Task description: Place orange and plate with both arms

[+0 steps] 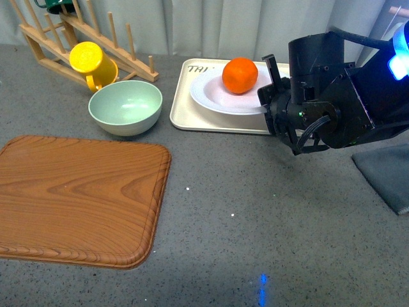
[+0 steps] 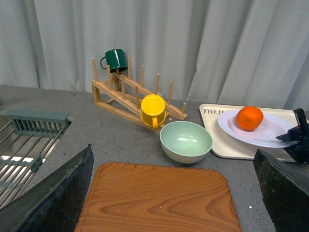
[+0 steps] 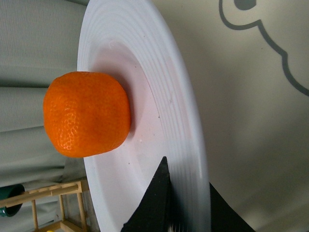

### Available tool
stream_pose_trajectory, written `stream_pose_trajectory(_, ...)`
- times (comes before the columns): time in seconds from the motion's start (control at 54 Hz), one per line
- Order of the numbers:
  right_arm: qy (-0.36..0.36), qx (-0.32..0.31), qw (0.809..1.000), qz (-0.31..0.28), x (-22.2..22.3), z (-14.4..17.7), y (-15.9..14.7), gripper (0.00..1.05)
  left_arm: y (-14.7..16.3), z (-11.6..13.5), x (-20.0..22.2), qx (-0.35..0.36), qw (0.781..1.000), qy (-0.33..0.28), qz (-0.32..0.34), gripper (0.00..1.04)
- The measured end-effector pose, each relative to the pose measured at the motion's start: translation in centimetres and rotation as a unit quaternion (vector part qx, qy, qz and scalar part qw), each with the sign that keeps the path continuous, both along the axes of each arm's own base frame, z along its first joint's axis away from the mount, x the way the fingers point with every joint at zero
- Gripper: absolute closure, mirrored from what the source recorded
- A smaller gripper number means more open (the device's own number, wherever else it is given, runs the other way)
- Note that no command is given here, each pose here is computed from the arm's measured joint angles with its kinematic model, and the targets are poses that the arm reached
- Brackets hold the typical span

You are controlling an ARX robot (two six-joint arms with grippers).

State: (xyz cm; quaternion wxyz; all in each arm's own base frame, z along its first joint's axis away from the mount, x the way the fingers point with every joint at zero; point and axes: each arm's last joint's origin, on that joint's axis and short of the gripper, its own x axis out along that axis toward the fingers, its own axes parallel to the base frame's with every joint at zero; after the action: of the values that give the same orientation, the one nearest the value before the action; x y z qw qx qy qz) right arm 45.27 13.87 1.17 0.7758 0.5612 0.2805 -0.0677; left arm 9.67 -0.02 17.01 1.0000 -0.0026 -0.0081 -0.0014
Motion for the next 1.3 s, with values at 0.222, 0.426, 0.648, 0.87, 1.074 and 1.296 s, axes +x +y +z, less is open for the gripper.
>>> stream_pose_trajectory(0.222, -0.03, -0.054, 0.998, 0.014, -1.9, 3.1, -1.1, 0.5, 0.0, 0.0, 0.0, 0.0, 1.0, 0.0, 0.0, 0.06)
stream_pose_trajectory(0.426, -0.096, -0.266, 0.959, 0.023, -6.4, 9.2, -3.3, 0.09, 0.0, 0.0, 0.0, 0.0, 1.0, 0.0, 0.0, 0.06)
stream_pose_trajectory(0.648, -0.139, -0.461, 0.875, 0.058, -14.7, 14.2, -7.0, 0.09, 0.0, 0.0, 0.0, 0.0, 1.0, 0.0, 0.0, 0.06)
stream_pose_trajectory(0.87, -0.138, -0.56, 0.813, 0.086, -22.0, 15.5, -10.4, 0.09, 0.0, 0.0, 0.0, 0.0, 1.0, 0.0, 0.0, 0.06)
stream_pose_trajectory(1.074, -0.153, -0.616, 0.766, 0.104, -27.4, 15.9, -11.9, 0.09, 0.0, 0.0, 0.0, 0.0, 1.0, 0.0, 0.0, 0.06)
stream_pose_trajectory(1.296, -0.177, -0.64, 0.742, 0.091, -31.2, 16.4, -12.3, 0.09, 0.0, 0.0, 0.0, 0.0, 1.0, 0.0, 0.0, 0.06)
